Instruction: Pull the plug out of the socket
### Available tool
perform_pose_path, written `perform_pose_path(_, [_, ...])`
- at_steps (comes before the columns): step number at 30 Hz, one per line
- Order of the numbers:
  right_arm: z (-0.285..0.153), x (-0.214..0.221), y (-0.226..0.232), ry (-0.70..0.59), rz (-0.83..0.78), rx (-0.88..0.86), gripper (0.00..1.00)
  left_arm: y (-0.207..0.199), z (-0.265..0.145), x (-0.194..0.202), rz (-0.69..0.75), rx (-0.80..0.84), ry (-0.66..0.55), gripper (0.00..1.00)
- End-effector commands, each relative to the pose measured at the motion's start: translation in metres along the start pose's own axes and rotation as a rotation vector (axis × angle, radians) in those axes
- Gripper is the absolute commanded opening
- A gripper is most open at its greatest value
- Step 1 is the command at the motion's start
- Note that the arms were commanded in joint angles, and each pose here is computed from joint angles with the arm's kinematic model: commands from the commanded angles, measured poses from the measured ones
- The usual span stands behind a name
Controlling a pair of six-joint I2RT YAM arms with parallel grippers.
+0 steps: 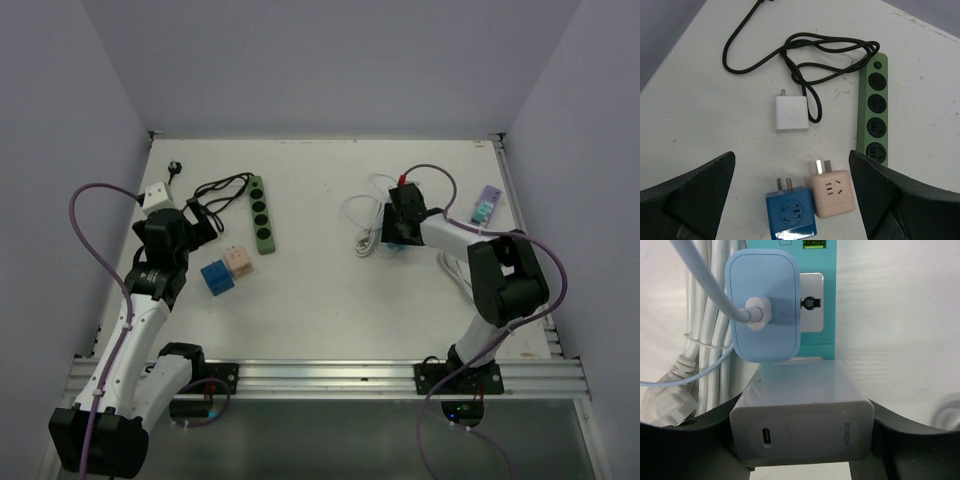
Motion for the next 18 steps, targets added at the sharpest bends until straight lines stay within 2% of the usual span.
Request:
perform_pose_path(1, [-0.025, 0.035, 0.048, 0.072, -0.084, -0.21, 0.23, -0.002, 0.002, -0.006, 0.007, 0.022, -0.033, 1.0])
perform_pose_path(6, [-0.051, 0.079, 0.092, 0.163, -0.32, -0.408, 0.23, -0.005, 0.002, -0.004, 0.01, 0.056, -0.022, 1.0])
perform_pose_path(10, [-0.068, 0.113, 0.107, 0.221, -0.527, -0.478, 0.25, -0.01, 0.003, -0.002, 0.018, 0.104, -0.006, 1.0])
perform_pose_path(13, [-0.075, 0.129, 0.112, 0.239, -0.61, -0.52, 0.34, -0.016, 0.005, 0.004, 0.034, 0.171, 0.023, 1.0])
perform_pose_path(18, [-0.084, 0.13, 0.116, 0.22, -0.592, -0.583, 0.59, -0.032, 0.006, 0.016, 0.039, 0.339, 0.106, 0.99])
Point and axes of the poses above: each gripper's point midway between its finger pads, its own z axis out along the fingers, its own y axis along the line the jaws close on, x = y × z, the point moved 8 cm from there along -z, back along the fingers, and after that the axes turned 1 degree about -z, right-handed, at the moved point
